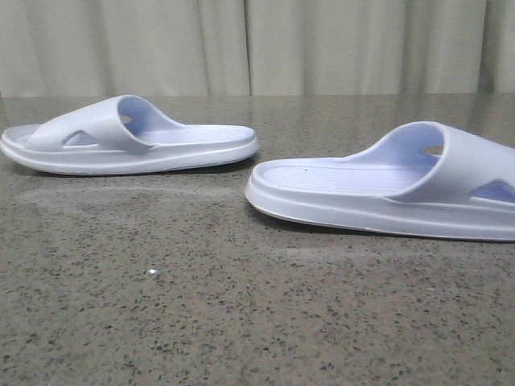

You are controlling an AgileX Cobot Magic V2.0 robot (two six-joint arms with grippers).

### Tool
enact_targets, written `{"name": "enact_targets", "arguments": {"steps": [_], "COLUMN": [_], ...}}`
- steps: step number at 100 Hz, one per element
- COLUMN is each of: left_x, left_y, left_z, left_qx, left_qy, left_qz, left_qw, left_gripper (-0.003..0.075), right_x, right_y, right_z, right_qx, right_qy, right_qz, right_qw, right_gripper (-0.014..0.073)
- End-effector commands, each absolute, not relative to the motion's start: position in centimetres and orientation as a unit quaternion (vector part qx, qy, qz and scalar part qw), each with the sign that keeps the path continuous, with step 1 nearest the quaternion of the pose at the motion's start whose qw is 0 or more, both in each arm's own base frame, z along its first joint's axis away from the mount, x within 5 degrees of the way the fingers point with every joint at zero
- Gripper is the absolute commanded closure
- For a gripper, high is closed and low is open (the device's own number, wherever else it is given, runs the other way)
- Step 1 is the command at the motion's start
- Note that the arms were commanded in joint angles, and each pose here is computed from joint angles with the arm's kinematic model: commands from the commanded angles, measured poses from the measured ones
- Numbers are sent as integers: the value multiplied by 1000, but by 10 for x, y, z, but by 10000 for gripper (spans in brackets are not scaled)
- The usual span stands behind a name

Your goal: Insert blue slippers together front up

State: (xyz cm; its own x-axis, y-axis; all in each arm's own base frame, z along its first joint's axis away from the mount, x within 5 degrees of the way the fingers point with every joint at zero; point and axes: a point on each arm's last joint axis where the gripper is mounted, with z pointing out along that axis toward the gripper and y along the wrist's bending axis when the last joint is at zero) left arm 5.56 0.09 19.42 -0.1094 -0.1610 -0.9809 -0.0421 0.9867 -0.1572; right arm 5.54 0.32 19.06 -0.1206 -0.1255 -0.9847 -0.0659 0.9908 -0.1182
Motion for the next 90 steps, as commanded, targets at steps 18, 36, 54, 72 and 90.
{"name": "enact_targets", "arguments": {"steps": [18, 36, 54, 72, 90], "left_x": [55, 55, 55, 55, 55], "left_y": [1, 1, 1, 1, 1], "left_z": [199, 199, 199, 199, 199], "left_qx": [-68, -68, -68, -68, -68], "left_qy": [713, 713, 713, 713, 713], "left_qz": [-51, -51, -51, -51, -51], "left_qw": [696, 696, 696, 696, 696], "left_gripper": [705, 705, 705, 705, 705], "right_x": [57, 57, 57, 57, 57], "right_y": [2, 2, 2, 2, 2], "right_z": [190, 190, 190, 190, 196], "right_qx": [-61, -61, -61, -61, -59], "right_qy": [730, 730, 730, 730, 709], "right_qz": [-30, -30, -30, -30, -32], "right_qw": [680, 680, 680, 680, 702], "right_gripper": [673, 673, 673, 673, 673]}}
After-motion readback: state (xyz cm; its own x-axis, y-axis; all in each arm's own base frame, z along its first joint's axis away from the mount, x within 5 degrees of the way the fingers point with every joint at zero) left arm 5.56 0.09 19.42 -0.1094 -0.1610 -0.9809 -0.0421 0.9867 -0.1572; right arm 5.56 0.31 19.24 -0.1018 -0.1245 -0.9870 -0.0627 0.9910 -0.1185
